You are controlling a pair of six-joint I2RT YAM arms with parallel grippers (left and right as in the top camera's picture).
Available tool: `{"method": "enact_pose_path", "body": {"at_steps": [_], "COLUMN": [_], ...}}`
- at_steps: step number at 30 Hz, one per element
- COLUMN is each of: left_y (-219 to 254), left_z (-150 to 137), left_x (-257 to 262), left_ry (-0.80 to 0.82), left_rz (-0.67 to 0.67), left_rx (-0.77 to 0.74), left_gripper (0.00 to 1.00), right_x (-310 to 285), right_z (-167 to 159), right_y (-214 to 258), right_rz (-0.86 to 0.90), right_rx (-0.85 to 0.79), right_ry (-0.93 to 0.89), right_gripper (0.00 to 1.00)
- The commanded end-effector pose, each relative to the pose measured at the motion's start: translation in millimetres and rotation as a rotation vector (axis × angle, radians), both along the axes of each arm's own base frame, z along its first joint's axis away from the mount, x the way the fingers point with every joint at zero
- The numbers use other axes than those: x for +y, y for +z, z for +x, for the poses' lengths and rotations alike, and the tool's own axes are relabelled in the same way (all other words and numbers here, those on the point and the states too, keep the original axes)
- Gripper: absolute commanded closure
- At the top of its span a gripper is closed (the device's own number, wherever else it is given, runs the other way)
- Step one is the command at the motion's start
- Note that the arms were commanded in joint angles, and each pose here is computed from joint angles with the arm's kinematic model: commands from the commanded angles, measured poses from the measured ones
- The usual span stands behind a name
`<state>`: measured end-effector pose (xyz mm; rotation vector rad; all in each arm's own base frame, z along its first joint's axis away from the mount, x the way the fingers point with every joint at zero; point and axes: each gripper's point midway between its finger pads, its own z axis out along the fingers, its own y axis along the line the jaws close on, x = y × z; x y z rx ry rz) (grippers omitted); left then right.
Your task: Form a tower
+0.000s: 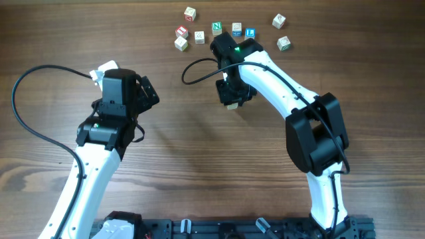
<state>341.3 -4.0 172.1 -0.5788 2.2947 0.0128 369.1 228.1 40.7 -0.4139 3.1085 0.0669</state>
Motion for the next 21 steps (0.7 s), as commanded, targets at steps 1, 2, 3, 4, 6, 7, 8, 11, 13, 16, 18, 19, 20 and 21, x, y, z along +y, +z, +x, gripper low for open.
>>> {"method": "enact_pose_path", "body": {"at_steps": [1, 2, 3, 4, 6, 7, 8, 11, 13, 16, 18, 19, 20, 21], "left_y": [4, 4, 4, 4, 4, 4, 4, 4, 4, 4, 4, 4, 4, 4], "left_z": [0, 0, 0, 1, 0, 0, 0, 0, 0, 0, 0, 0, 0, 0], "left_x": [2, 1, 1, 1, 2, 2, 2, 1, 1, 2, 2, 2, 2, 1], "left_ry": [0.013, 0.013, 0.013, 0.013, 0.013, 0.013, 0.013, 0.013, 0.013, 0.013, 0.013, 0.013, 0.013, 0.012], "left_rz": [-0.014, -0.015, -0.015, -0.015, -0.014, -0.014, -0.014, -0.015, -0.015, -0.014, -0.014, -0.014, -0.014, -0.015], "left_rx": [-0.013, -0.013, -0.013, -0.014, -0.013, -0.013, -0.013, -0.013, -0.013, -0.013, -0.013, -0.013, -0.013, -0.013], "left_gripper": [0.0, 0.0, 0.0, 0.0, 0.0, 0.0, 0.0, 0.0, 0.0, 0.0, 0.0, 0.0, 0.0, 0.0], "right_x": [2, 2, 2, 2, 2, 3, 3, 4, 4, 4, 6, 11, 16, 19], "right_z": [6, 6, 6, 6, 6, 6, 8, 9, 10, 9, 5, 1, -4, -6], "right_y": [-1, -1, -1, -1, -1, -1, -1, 1, 6, 21, 30, 31, 31, 32], "right_rz": [0.005, 0.005, 0.005, 0.005, 0.006, 0.007, 0.01, 0.014, 0.02, 0.04, 0.064, 0.088, 0.113, 0.126], "right_rx": [-0.009, -0.009, -0.009, -0.009, -0.01, -0.012, -0.017, -0.021, -0.024, -0.03, -0.011, 0.029, 0.075, 0.096], "right_ry": [0.003, 0.003, 0.003, 0.003, 0.003, 0.004, 0.009, -0.028, -0.125, -0.356, -0.517, -0.62, -0.7, -0.743], "right_gripper": [0.66, 0.66, 0.65, 0.43, 0.31, 0.26, 0.12, 0.0, 0.0, 0.0, 0.0, 0.0, 0.0, 0.0]}}
